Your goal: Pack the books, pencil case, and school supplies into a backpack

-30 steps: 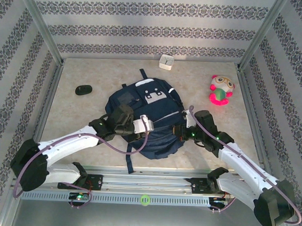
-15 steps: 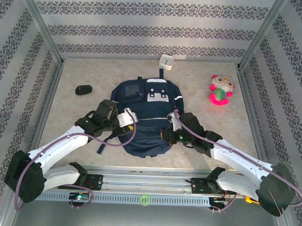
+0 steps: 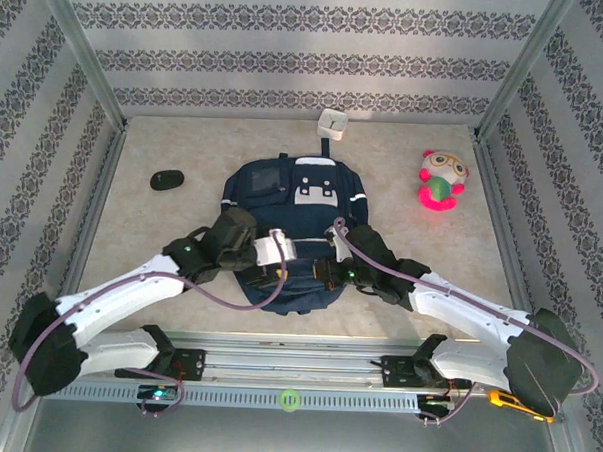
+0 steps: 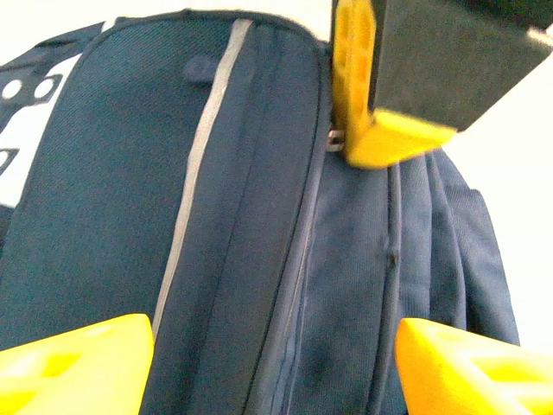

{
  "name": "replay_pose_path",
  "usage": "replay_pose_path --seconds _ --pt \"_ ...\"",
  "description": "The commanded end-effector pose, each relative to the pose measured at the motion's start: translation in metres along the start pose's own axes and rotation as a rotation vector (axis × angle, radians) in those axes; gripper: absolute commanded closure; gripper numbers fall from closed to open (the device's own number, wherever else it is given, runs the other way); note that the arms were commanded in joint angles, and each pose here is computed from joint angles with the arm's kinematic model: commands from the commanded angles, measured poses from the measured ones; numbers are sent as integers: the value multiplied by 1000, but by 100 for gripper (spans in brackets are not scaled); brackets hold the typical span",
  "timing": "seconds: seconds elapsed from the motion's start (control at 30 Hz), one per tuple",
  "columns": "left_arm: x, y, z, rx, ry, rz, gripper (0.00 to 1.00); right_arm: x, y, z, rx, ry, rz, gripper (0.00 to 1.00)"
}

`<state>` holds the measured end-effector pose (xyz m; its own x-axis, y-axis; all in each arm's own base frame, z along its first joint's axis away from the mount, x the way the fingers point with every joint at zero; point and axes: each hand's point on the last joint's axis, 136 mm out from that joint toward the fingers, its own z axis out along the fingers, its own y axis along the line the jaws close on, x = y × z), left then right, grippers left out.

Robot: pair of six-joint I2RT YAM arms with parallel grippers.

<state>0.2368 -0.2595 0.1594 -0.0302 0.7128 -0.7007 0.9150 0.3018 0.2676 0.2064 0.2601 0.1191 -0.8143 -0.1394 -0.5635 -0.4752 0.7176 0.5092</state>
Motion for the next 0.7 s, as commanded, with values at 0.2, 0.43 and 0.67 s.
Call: replay_pose_path --seconds 0.2,0.43,0.67 --pt "-24 31 49 -62 28 28 41 -18 12 -5 -19 -56 -18 100" --pt "3 12 41 51 84 128 88 -20 9 -8 -9 -50 -21 100" --pt "29 8 10 125 65 103 96 -21 -21 -26 49 -51 3 100"
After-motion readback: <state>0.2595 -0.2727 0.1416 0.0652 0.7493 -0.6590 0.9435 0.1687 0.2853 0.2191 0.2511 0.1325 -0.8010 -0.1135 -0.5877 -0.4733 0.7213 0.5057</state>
